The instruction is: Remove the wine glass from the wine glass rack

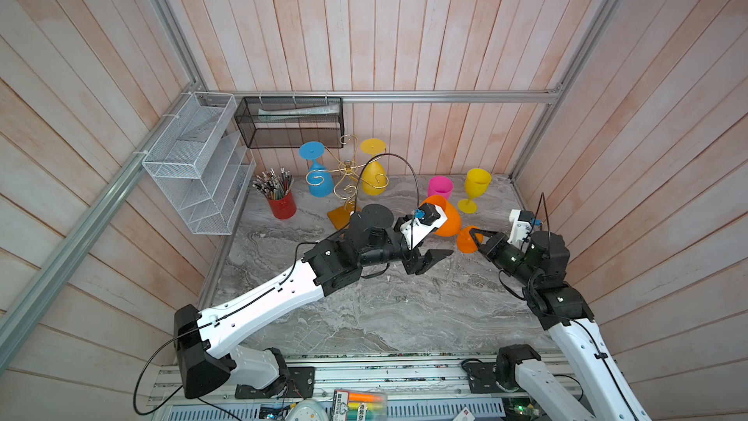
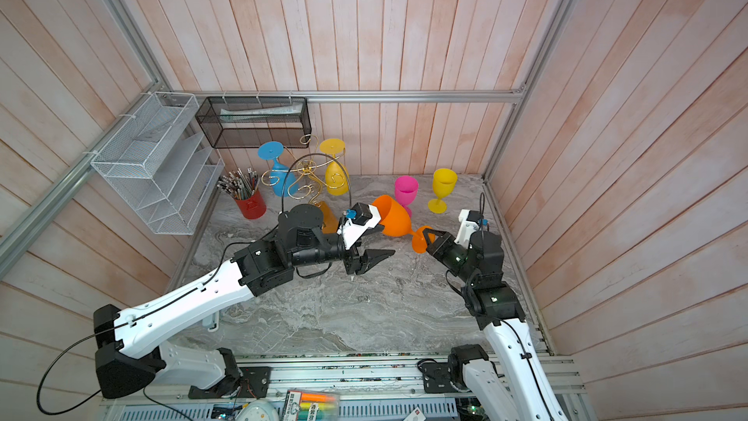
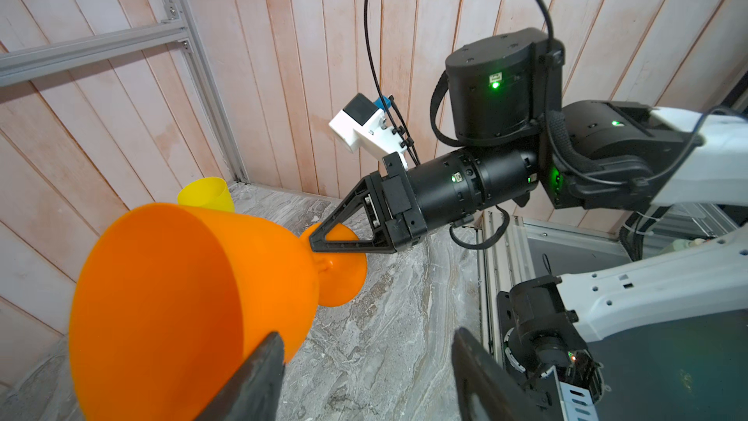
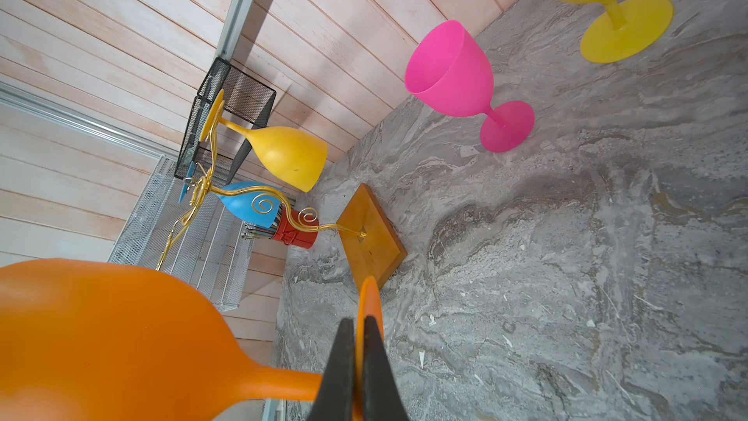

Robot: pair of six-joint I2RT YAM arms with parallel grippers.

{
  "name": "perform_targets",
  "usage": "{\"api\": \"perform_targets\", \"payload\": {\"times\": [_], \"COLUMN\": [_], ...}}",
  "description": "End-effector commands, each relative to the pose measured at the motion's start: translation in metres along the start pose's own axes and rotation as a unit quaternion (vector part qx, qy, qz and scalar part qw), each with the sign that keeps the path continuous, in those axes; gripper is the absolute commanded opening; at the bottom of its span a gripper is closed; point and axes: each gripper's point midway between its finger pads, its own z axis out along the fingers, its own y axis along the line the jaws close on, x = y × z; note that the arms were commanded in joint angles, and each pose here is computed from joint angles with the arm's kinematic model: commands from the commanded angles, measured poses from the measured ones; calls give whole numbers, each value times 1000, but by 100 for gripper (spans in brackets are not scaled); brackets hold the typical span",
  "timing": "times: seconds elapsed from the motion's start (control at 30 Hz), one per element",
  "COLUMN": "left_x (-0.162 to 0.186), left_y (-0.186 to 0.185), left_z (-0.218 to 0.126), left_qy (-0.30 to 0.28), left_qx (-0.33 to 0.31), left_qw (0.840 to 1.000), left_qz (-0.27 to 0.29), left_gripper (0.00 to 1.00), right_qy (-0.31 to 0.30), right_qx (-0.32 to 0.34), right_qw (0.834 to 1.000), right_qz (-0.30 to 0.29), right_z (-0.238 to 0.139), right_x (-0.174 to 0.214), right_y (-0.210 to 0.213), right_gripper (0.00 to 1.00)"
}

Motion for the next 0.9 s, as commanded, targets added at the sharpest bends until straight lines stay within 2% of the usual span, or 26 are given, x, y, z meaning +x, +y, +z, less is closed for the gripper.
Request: {"api": "perform_targets", "payload": {"times": [0.0,0.27,0.6,0.8,0.87], "left_x": [-22,-19,-8,-2,2], "left_y": [23,38,24,22,22], "left_z": [-20,-18,-2,2,5], "left_qy": [-32,-39,-38,-34,-29], "left_qx": [-33,-22,38,46,47], "left_qw": [999,999,997,996,996], "left_qz": [1,-19,-56,-69,-71], "left_gripper": [69,69,65,53,53], "right_qy": [1,5,-4,-3,-3], "right_qx": [-33,-37,-25,-25,-26], "right_qw": [999,998,999,999,999], "right_qz": [-32,-41,-39,-38,-39], "right_z": [-3,-3,-4,-2,-2], "right_x": [-3,0,-1,-1,-1], "right_y": [18,22,17,16,17], "right_gripper": [0,0,0,0,0]}}
